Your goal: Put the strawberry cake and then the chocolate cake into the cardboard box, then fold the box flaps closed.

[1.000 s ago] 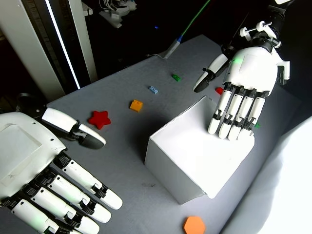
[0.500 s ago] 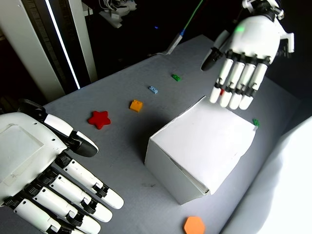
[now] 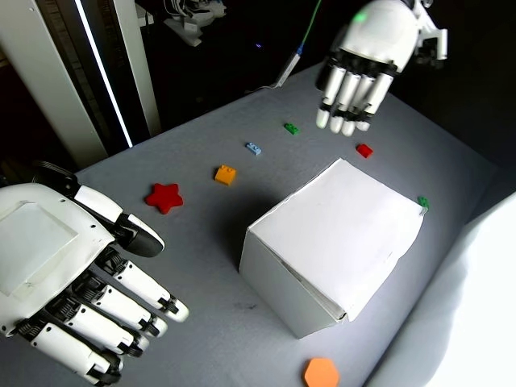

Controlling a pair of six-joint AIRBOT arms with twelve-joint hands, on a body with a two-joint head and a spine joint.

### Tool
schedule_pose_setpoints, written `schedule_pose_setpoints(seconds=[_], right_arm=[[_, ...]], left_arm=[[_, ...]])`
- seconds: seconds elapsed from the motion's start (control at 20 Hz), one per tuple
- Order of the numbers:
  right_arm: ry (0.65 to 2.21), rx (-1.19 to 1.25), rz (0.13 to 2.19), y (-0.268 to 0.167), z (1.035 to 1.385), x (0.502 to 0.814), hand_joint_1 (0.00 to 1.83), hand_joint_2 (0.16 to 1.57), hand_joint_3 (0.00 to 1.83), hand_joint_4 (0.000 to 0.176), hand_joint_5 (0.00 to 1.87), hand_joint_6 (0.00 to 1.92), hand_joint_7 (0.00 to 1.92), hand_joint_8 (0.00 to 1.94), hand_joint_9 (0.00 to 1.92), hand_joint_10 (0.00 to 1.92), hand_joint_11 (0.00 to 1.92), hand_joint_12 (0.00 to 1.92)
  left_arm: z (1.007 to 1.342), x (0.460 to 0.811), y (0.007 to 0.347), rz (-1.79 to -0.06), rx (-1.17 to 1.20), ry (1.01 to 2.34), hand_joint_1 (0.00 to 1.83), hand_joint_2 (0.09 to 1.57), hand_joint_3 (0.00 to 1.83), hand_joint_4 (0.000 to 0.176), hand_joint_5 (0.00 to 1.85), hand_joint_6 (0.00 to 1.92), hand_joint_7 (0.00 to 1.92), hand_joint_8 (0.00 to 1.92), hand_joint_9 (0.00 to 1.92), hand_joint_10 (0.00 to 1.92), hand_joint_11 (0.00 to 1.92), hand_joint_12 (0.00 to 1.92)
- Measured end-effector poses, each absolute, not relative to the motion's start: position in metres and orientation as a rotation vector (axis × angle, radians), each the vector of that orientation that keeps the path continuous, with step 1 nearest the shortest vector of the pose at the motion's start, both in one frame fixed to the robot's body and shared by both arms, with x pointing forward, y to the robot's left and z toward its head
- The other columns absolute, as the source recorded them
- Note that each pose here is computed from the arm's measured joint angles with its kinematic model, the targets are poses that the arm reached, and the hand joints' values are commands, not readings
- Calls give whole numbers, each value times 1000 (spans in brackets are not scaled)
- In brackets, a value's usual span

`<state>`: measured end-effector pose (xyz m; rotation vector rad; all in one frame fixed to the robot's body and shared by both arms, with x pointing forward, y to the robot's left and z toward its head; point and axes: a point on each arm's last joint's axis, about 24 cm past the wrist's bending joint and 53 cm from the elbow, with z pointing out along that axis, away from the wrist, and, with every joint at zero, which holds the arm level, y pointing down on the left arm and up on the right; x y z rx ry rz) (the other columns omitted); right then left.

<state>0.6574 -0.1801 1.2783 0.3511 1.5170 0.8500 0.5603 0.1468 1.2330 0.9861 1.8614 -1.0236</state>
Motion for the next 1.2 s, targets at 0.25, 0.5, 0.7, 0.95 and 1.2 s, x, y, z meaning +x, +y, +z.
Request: schedule_pose_setpoints(seconds=[0.25,0.5,0.7,0.95,1.2], right_arm=[[1551,306,852,-169,1273,652,248,1442,14,0,1004,1339,1217,1343,1142,1730,1089,1921],[1565,258,844,-160,1271,648,209,1545,26,0,994,1576,1249,1536,1204,1790,1212,1921],[1584,230,841,-156,1267,646,123,1571,91,0,961,1688,1228,1530,1198,1761,1200,1921],[1615,173,859,-145,1262,641,130,1571,70,0,976,1655,1229,1514,1193,1772,1191,1921],[1608,103,855,-137,1264,637,167,1571,94,0,986,1678,1246,1564,1218,1798,1211,1921]], left_arm=[[1225,527,141,-1053,1019,1884,318,1479,27,0,972,1705,1237,1689,1260,1897,1242,1921],[1218,494,157,-1072,1004,1936,391,1499,10,0,977,1818,1220,1820,1258,1921,1253,1921],[1218,492,164,-1067,978,1943,416,1493,3,0,964,1791,1170,1850,1205,1921,1216,1921],[1223,506,180,-1055,910,1941,416,1490,2,0,966,1746,1149,1800,1168,1921,1174,1921],[1224,507,184,-1060,896,1945,395,1495,3,0,967,1819,1187,1856,1224,1921,1236,1921]])
